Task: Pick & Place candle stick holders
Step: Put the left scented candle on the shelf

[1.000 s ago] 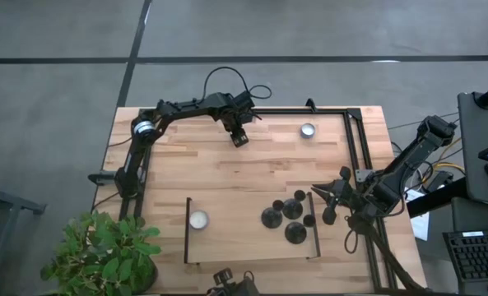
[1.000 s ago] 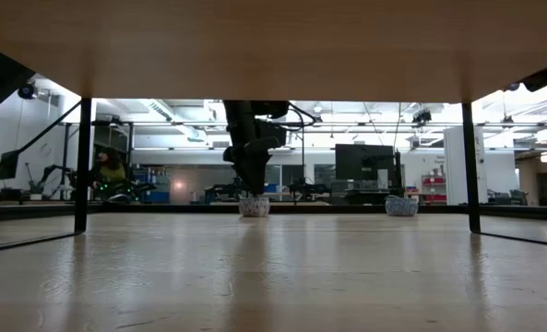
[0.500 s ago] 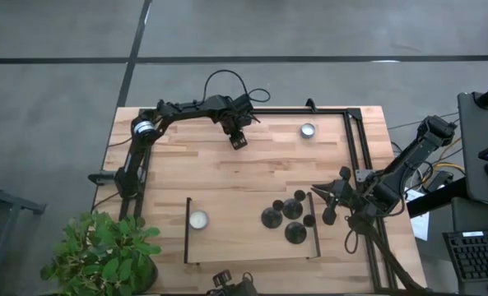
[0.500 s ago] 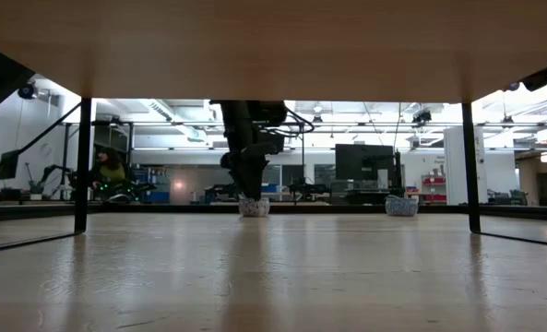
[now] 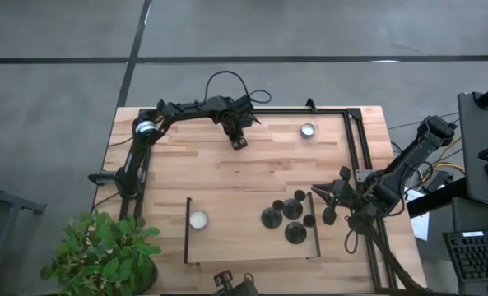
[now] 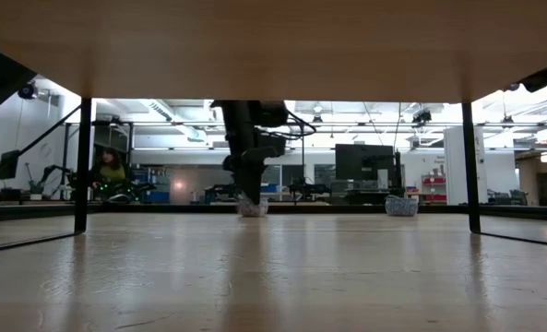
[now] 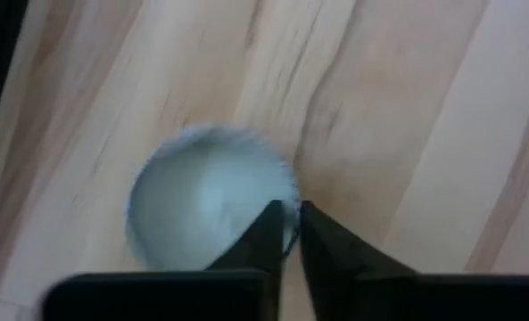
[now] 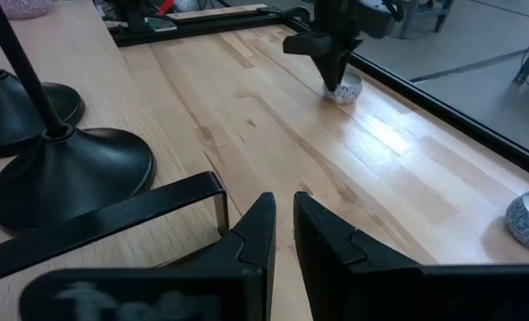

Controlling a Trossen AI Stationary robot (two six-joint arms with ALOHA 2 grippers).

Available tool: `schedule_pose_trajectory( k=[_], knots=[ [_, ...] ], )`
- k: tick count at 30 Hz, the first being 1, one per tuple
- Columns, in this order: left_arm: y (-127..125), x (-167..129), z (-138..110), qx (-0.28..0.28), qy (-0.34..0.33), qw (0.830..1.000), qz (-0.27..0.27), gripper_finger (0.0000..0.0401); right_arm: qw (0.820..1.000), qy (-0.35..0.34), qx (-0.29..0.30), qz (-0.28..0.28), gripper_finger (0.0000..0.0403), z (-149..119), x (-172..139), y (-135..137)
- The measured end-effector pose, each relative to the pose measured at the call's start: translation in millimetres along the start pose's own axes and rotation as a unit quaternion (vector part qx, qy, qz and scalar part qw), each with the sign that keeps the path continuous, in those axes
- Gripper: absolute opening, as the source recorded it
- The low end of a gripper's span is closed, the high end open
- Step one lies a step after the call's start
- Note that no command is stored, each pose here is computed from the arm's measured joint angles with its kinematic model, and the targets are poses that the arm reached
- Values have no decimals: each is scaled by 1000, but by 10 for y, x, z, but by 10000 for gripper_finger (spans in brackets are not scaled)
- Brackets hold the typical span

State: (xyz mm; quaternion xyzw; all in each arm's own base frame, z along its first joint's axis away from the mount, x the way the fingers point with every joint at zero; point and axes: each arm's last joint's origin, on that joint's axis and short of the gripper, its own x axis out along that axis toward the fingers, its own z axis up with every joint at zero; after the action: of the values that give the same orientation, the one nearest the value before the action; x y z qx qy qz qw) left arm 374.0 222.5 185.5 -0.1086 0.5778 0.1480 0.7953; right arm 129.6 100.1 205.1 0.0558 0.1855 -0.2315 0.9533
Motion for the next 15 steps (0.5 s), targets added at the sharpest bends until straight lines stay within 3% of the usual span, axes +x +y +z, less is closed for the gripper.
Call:
schedule_pose_trajectory(
  k=[2,9,15],
  knots=[
    [-1,-1,1,2,0,1000,5,9,1000,0,0,0,38,-1,0,0],
    [-48,-94,-15,16,31,999,9,2,1000,0,-1,0,38,-1,0,0],
    [-248,-568,-32,34,31,999,2,1,1000,0,0,1,38,1,0,3]
  ],
)
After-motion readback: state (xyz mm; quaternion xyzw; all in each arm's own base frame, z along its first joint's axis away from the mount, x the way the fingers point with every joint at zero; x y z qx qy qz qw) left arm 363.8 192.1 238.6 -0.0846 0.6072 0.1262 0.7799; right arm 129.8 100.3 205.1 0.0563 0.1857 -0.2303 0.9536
